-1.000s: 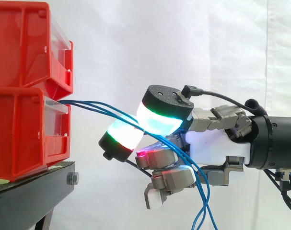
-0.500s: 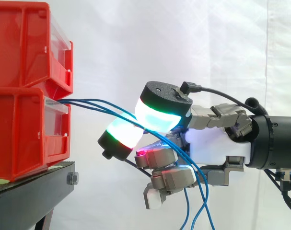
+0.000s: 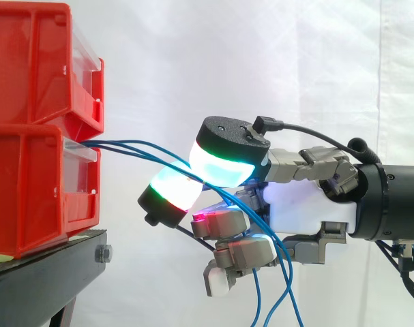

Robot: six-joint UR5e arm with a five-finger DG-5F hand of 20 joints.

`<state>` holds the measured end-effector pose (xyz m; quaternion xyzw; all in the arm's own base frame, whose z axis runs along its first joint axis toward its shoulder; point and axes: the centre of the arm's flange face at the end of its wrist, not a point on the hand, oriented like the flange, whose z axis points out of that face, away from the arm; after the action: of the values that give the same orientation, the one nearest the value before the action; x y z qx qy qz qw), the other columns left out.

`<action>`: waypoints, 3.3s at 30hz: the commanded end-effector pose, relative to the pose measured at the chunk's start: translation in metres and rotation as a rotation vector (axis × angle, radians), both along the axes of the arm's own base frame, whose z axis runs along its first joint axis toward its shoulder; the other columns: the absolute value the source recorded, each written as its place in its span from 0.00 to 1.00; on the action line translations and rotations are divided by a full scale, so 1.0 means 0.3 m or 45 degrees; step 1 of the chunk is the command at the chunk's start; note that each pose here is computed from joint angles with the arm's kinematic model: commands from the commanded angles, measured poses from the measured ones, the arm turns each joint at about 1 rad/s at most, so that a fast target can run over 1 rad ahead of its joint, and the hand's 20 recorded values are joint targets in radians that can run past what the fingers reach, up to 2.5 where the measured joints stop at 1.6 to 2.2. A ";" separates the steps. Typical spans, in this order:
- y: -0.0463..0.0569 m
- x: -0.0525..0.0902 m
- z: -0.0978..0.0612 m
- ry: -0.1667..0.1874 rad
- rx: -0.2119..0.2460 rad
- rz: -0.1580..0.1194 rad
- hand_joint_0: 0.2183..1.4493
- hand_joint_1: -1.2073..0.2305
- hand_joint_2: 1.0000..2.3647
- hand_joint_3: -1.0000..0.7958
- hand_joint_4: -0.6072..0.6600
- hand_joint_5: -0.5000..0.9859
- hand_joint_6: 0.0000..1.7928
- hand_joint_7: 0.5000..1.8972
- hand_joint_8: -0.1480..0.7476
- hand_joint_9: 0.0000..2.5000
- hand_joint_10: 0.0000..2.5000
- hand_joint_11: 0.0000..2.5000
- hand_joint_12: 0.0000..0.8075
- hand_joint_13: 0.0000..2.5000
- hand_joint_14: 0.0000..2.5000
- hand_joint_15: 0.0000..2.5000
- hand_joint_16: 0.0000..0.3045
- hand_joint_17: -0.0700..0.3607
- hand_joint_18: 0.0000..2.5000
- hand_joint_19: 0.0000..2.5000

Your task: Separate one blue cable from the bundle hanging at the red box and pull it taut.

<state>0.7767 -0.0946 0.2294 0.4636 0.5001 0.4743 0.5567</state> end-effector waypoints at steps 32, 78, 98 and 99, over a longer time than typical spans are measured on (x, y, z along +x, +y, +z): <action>0.005 0.001 0.000 0.000 0.001 -0.002 0.45 0.19 0.01 0.38 0.55 0.17 0.49 0.35 0.44 0.33 0.01 0.62 0.47 0.40 0.01 0.51 0.17 0.44 0.28 0.24; 0.005 0.000 -0.001 0.003 0.019 0.000 0.29 0.36 0.02 0.55 0.47 0.24 0.49 0.45 0.50 0.45 0.01 0.61 0.54 0.38 0.01 0.40 0.18 0.44 0.31 0.25; 0.017 -0.007 -0.011 0.028 0.265 0.023 0.30 0.36 0.02 0.51 0.48 0.23 0.48 0.44 0.47 0.44 0.00 0.68 0.49 0.41 0.01 0.46 0.16 0.42 0.29 0.24; 0.017 -0.007 -0.011 0.028 0.281 0.024 0.30 0.36 0.02 0.51 0.48 0.23 0.48 0.44 0.49 0.43 0.01 0.63 0.49 0.41 0.01 0.44 0.16 0.41 0.29 0.24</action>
<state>0.7744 -0.0898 0.2263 0.5113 0.4674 0.5143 0.5055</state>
